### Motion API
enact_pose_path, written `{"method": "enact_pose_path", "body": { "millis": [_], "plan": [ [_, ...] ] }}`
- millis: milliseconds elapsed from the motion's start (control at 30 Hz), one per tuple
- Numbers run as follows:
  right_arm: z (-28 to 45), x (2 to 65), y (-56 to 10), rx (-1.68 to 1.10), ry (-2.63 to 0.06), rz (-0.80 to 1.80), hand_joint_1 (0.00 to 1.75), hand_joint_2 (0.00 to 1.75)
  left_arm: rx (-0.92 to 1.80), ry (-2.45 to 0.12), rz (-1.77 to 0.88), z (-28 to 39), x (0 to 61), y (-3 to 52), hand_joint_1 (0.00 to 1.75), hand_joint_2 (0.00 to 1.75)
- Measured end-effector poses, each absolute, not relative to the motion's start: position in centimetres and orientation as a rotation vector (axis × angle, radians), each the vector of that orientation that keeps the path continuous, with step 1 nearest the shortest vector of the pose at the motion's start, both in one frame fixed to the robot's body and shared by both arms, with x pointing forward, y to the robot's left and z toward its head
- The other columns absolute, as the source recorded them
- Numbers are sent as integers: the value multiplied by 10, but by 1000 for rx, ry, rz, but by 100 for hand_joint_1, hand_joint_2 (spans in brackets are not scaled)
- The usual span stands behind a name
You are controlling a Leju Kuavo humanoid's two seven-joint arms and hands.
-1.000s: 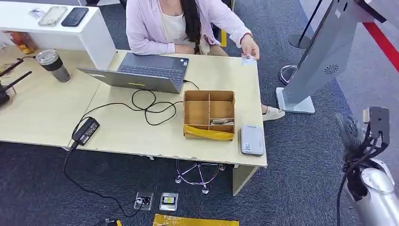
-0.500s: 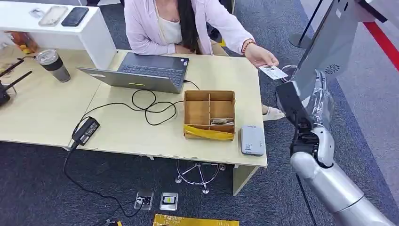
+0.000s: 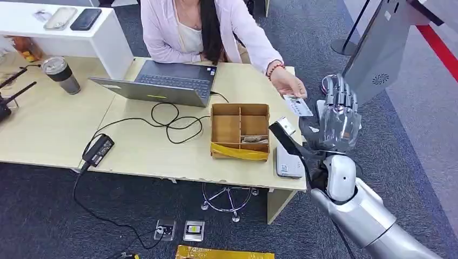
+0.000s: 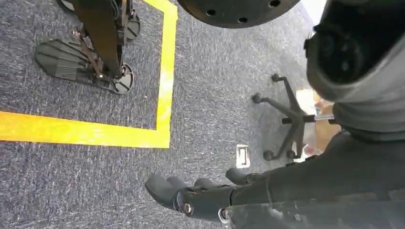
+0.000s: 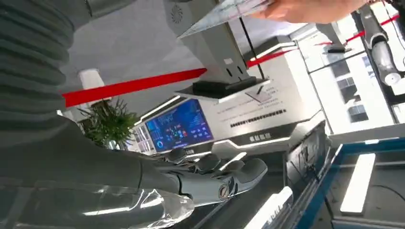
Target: Pass the card to the sensor for recognition and then transmit it.
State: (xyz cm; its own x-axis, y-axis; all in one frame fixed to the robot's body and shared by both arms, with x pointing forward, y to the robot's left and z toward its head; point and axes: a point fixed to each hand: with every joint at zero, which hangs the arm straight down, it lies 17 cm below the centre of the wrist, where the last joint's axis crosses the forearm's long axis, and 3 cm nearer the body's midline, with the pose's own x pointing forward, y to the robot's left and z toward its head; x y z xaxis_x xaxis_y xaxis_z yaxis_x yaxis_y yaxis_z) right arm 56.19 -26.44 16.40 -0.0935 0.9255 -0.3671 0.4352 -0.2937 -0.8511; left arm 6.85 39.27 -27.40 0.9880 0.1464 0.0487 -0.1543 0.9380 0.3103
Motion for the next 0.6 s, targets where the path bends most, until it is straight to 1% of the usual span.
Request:
{"method": "enact_pose_path", "body": {
  "millis": [233, 267, 600],
  "plan": [
    [155, 562, -260, -1657, -1475, 1348, 0, 175, 317, -27, 131, -274, 68, 392, 0, 0],
    [153, 562, -259, -1643, -1476, 1340, 175, 175, 317, -27, 130, -274, 68, 392, 0, 0],
    [142, 561, -249, -1555, -1483, 1293, 175, 175, 326, -27, 132, -274, 68, 394, 0, 0]
  ]
}}
